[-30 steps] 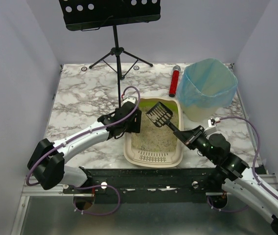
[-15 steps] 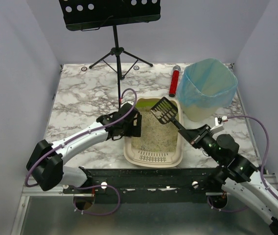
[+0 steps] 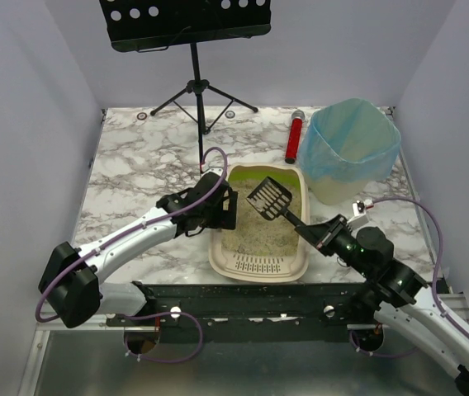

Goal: Clean the litter box

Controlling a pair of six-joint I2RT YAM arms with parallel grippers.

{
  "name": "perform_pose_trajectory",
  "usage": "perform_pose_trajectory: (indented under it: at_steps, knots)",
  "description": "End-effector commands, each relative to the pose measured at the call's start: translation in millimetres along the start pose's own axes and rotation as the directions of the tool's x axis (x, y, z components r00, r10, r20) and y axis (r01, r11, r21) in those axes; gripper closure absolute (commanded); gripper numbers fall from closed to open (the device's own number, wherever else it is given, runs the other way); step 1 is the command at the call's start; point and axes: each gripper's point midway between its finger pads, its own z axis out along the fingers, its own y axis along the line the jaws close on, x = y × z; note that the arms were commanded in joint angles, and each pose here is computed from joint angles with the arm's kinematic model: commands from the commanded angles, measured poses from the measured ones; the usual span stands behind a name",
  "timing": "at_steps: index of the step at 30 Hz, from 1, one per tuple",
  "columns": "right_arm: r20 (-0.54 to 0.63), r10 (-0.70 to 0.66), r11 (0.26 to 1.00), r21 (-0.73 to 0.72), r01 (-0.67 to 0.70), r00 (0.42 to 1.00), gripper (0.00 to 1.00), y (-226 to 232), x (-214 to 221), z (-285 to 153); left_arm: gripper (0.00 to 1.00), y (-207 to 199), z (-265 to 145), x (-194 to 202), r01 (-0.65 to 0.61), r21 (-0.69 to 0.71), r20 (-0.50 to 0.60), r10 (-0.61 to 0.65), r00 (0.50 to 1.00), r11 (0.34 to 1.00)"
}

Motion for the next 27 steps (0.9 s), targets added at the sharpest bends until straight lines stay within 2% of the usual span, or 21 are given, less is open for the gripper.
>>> perform_pose_trajectory:
  at_steps: [1, 5, 7, 10, 14, 22, 27]
  knots:
    - [-0.021, 0.040, 0.999, -0.012, -0.040, 0.999, 0.99, -3.9, 7.8, 2.8, 0.01, 1.5, -7.6, -13.3, 0.011, -0.005, 0.045, -0.011, 0.999, 1.000]
    - [-0.019, 0.005, 0.998, -0.067, -0.007, 1.000, 0.99, 18.2, 0.7, -3.5, 0.01, -0.2, -7.2, -17.2, 0.022, 0.014, 0.030, -0.023, 0.999, 1.000]
    - [-0.002, 0.017, 0.999, 0.041, -0.017, 1.000, 0.99, 4.2, -4.5, -5.3, 0.01, 0.1, -7.0, -17.3, 0.020, 0.013, 0.027, -0.020, 0.999, 1.000]
    - [0.000, 0.014, 0.995, 0.095, -0.014, 1.000, 0.99, 7.5, -11.5, -13.2, 0.01, 8.2, -6.2, -21.6, 0.030, -0.029, 0.045, -0.028, 0.999, 0.999]
    - [0.011, 0.009, 0.994, 0.107, -0.010, 1.000, 0.99, 18.4, -20.9, -25.7, 0.01, -0.4, -1.9, -13.7, 0.030, 0.019, 0.006, -0.030, 1.000, 0.999]
    - [0.015, 0.012, 0.991, 0.133, -0.014, 1.000, 0.99, 46.5, -39.6, -59.2, 0.01, -0.9, -3.5, -13.8, 0.039, 0.008, -0.014, -0.039, 0.999, 0.999]
    - [-0.013, 0.005, 0.992, 0.123, -0.003, 1.000, 0.99, 51.9, -37.2, -62.9, 0.09, -8.2, 3.3, -6.7, 0.057, 0.040, -0.049, -0.055, 0.997, 0.998]
